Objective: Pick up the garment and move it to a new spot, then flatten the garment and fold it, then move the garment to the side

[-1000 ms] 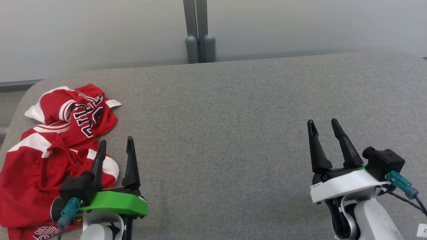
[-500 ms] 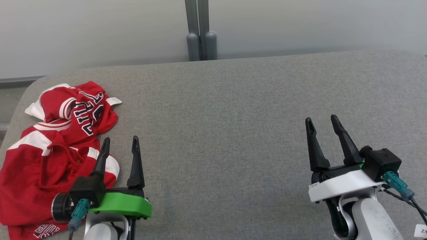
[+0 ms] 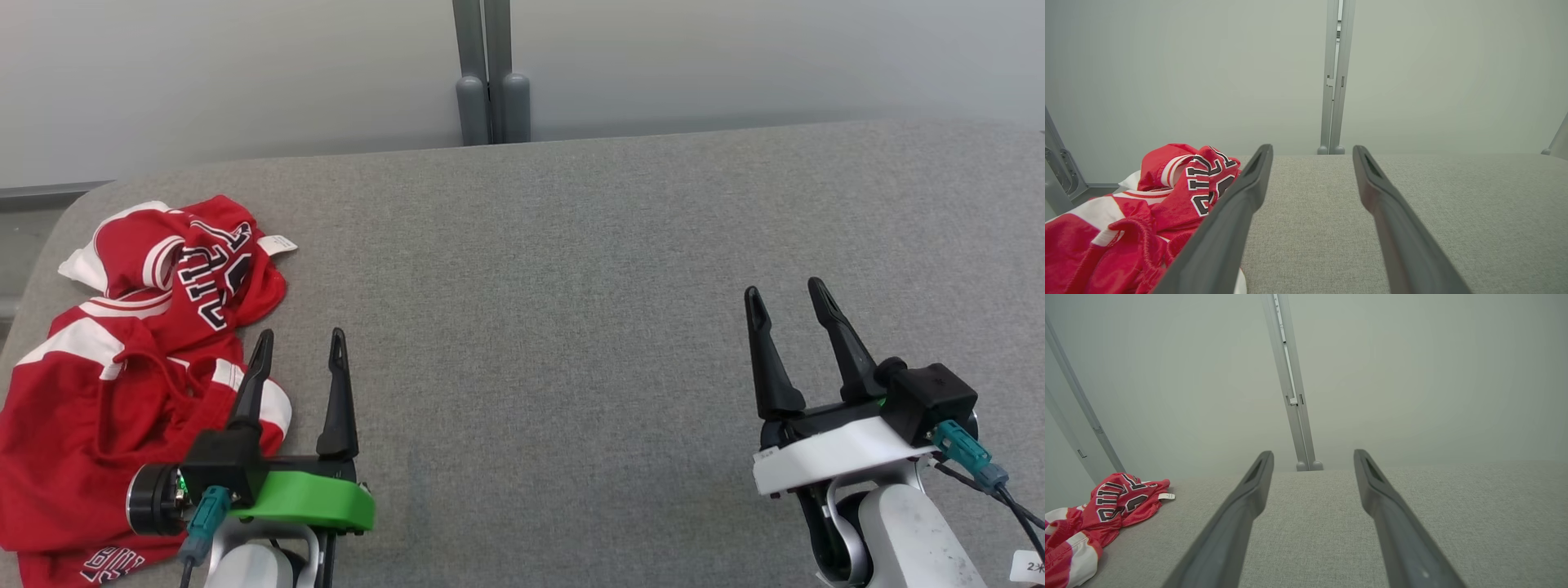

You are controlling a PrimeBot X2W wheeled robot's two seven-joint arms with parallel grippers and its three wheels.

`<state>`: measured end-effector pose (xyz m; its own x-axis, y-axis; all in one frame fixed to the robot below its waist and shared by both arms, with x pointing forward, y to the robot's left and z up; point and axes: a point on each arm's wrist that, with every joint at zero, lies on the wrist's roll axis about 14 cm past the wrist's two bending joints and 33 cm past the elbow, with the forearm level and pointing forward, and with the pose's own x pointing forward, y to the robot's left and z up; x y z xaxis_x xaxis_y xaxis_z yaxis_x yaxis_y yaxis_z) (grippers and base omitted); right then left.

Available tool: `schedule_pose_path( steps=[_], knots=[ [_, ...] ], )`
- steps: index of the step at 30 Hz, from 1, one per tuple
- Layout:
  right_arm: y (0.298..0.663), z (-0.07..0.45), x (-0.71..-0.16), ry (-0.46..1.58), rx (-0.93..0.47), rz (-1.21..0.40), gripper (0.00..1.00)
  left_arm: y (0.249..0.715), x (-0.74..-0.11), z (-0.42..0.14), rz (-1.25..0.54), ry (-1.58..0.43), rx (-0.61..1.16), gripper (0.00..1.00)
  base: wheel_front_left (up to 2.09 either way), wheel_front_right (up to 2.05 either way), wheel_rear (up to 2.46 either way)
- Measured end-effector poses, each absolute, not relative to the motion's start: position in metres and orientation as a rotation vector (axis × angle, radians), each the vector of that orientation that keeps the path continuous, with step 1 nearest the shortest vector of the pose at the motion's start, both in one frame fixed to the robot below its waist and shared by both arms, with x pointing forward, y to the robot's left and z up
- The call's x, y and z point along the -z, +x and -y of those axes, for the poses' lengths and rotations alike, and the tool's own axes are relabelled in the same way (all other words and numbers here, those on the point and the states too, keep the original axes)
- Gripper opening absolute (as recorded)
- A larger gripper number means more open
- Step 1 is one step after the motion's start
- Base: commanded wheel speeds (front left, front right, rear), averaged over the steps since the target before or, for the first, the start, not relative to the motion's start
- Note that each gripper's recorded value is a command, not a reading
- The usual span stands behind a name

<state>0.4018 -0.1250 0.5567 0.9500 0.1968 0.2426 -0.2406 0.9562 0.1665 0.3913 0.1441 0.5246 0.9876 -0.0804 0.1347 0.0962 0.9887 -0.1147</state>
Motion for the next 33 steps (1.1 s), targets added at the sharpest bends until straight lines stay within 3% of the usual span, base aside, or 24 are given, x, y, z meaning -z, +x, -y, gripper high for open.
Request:
schedule_pose_path(
  steps=[33],
  knots=[
    [0.4051, 0.1214, -0.554, 0.207, -0.232, 0.216, 1.0, 0.3905, -0.5239, -0.1506, 0.128, -0.124, 0.068, 1.0, 0.0, 0.0, 0.0]
  ],
)
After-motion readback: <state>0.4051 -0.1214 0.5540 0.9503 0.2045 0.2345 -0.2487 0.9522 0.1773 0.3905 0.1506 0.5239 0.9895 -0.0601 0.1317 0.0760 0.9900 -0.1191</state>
